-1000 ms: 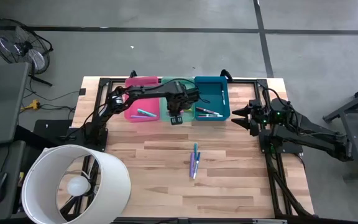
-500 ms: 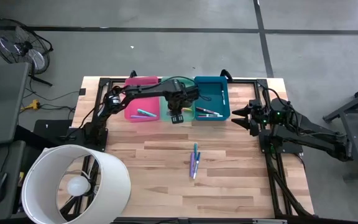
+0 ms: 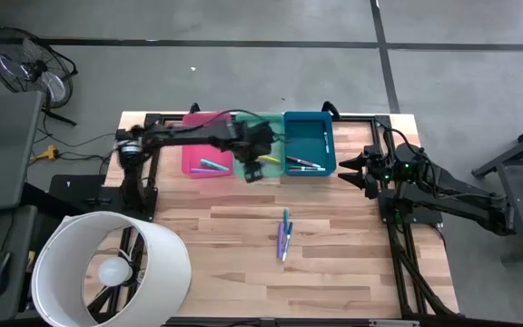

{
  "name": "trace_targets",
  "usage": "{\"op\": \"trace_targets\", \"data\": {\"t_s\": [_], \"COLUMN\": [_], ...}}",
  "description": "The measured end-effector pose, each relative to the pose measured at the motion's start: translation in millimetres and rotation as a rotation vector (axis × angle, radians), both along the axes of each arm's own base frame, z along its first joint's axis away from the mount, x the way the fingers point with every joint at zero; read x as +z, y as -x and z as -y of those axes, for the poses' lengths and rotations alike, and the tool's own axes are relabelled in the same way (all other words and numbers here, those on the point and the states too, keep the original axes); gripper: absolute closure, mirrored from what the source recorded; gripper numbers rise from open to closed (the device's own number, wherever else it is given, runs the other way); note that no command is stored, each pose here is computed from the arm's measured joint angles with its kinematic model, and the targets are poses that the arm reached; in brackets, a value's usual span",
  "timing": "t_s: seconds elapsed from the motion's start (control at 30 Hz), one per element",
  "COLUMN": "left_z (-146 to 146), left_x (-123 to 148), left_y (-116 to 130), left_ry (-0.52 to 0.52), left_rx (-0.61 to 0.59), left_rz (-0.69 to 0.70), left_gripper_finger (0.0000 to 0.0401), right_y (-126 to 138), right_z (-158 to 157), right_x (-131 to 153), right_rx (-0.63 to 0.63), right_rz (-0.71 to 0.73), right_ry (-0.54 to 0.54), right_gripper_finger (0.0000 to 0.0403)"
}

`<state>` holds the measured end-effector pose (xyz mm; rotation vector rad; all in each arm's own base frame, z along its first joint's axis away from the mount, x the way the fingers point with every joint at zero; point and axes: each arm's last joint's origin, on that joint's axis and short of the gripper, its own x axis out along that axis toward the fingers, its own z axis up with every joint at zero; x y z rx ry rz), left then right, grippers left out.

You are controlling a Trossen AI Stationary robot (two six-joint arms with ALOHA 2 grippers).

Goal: Pick & Place Markers
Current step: Put the purple marker into the red bin

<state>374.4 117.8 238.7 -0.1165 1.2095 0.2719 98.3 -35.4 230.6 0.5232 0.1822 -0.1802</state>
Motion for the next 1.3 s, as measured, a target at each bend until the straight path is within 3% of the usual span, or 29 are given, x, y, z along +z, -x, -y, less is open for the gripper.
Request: {"op": "trace_targets", "data": {"t_s": [0.07, 0.27, 0.6, 0.83, 1.07, 1.3], "left_z": [8.1, 47.4, 102.6, 125.8, 130.7, 130.6], "left_x": [0.1, -3.3, -24.0, -45.3, -50.3, -40.1], "left_y": [2.9, 40.4, 64.3, 78.5, 93.0, 86.7], "left_ry": [-0.035, -0.048, -0.086, -0.18, -0.024, -0.031], "left_rx": [-0.006, -0.107, -0.299, -0.189, -0.096, -0.094], "left_rz": [0.173, 0.467, 1.027, 0.998, 1.007, 1.031], "left_gripper_finger": [0.0208, 0.0208, 0.0208, 0.0208, 0.0208, 0.0208], "right_y": [0.2, 0.0, -0.7, -1.4, -1.5, -1.5], "right_z": [-0.2, 0.0, 0.3, 0.6, 0.6, 0.6], "right_x": [0.2, 0.0, -0.8, -1.0, -1.1, -1.1], "right_rx": [0.001, 0.001, 0.0, 0.0, 0.0, 0.0], "right_rz": [0.002, 0.0, -0.008, -0.011, -0.011, -0.011], "right_ry": [0.001, 0.0, -0.003, -0.005, -0.005, -0.005], "right_gripper_finger": [0.0153, 0.0153, 0.0153, 0.0153, 0.0153, 0.0153]}}
